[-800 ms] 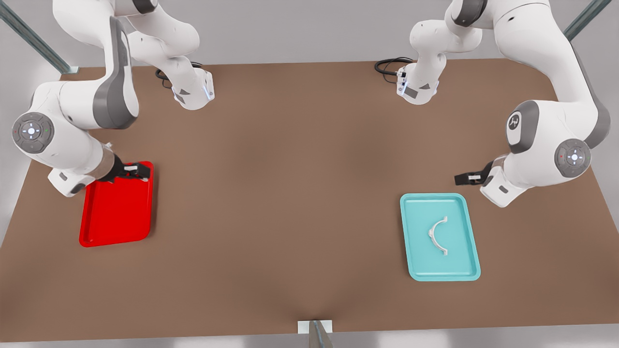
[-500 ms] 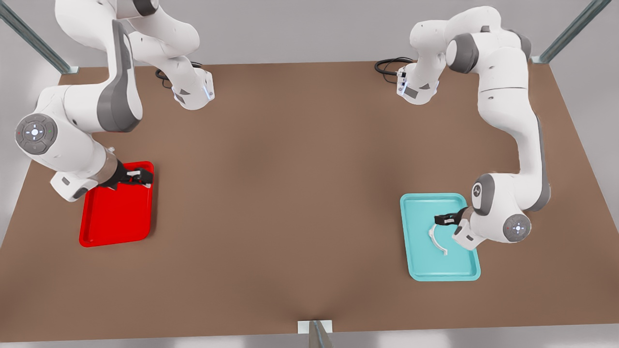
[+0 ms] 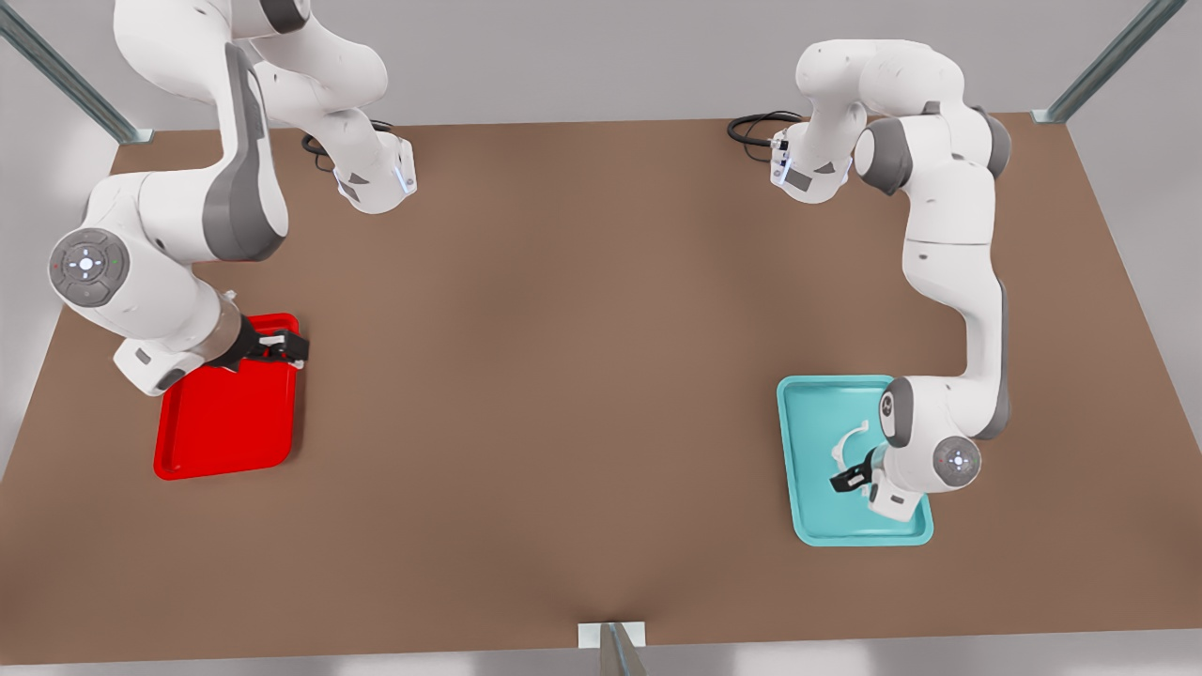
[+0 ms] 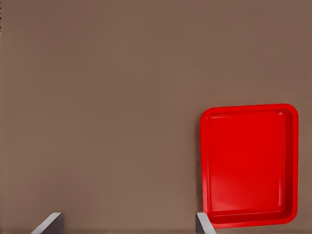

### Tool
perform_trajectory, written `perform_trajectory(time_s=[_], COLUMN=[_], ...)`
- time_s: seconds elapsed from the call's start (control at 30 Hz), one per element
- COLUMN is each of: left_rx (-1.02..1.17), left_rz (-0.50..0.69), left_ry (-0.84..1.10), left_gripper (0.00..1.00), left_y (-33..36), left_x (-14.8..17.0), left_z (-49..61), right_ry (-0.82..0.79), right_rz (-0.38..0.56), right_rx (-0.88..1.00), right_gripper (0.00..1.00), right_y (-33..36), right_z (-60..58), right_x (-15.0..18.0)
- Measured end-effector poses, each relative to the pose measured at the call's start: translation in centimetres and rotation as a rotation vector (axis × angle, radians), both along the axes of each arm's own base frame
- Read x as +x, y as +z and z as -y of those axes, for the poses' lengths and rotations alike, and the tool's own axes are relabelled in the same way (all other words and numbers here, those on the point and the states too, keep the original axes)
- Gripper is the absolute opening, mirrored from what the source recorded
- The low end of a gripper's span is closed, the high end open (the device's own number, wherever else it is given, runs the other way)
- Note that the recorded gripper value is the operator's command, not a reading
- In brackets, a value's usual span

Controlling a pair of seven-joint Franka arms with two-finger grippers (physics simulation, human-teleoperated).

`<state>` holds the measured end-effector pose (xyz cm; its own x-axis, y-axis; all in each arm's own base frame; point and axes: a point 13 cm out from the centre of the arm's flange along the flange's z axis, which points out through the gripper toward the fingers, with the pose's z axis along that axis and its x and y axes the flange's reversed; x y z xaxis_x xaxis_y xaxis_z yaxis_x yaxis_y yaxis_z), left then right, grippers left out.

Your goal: Take the drainage pipe clamp from the left arm, pass it to the right arm, and place it in the plate on the right side

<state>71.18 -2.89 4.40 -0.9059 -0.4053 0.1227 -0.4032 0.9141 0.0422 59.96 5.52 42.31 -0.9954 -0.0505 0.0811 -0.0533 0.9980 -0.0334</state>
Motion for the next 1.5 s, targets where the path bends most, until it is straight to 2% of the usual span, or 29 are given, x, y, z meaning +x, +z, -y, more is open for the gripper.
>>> perform_trajectory(time_s=[0.07, 0.13, 0.17, 0.33, 0.4, 0.43, 0.93, 1.03, 1.23, 1.37, 1.5], left_rx=[0.012, 0.021, 0.023, 0.009, 0.007, 0.008, 0.029, 0.032, 0.036, 0.029, -0.059], left_rz=[0.007, 0.013, 0.015, 0.018, 0.015, 0.015, 0.016, 0.014, 0.022, 0.034, 0.082], left_ry=[0.04, 0.076, 0.094, 0.167, 0.195, 0.209, 0.357, 0.374, 0.4, 0.412, 0.325], left_gripper=[1.0, 0.68, 0.65, 0.62, 0.53, 0.45, 0.43, 0.21, 0.21, 0.21, 0.21], left_y=[-0.3, -0.4, -0.4, -0.2, -0.2, -0.2, -0.5, -0.6, -0.1, 2.6, 14.6], left_x=[0.0, 0.1, 0.2, 0.2, 0.2, 0.2, 0.3, 0.2, 0.4, 0.8, 2.9], left_z=[-0.2, -0.2, -0.2, 1.4, 1.6, 1.6, 1.1, 1.0, 1.0, 1.6, 12.9], right_ry=[-0.001, -0.002, -0.001, 0.003, 0.001, 0.001, 0.001, 0.001, 0.0, 0.0, 0.001], right_rz=[-0.002, -0.003, -0.003, -0.004, -0.005, -0.005, -0.009, -0.009, -0.01, -0.01, -0.01], right_rx=[-0.001, -0.003, -0.003, -0.006, -0.006, -0.007, -0.008, -0.008, -0.009, -0.009, -0.009], right_gripper=[1.0, 1.0, 1.0, 1.0, 1.0, 1.0, 1.0, 1.0, 1.0, 1.0, 1.0], right_y=[0.0, 0.0, 0.0, -0.1, -0.1, -0.1, -0.3, -0.3, -0.4, -0.4, -0.4], right_z=[0.0, 0.0, -0.1, -0.4, -0.4, -0.4, -0.6, -0.6, -0.6, -0.6, -0.7], right_x=[0.0, -0.1, -0.1, -0.1, -0.1, -0.1, -0.2, -0.2, -0.3, -0.3, -0.3])
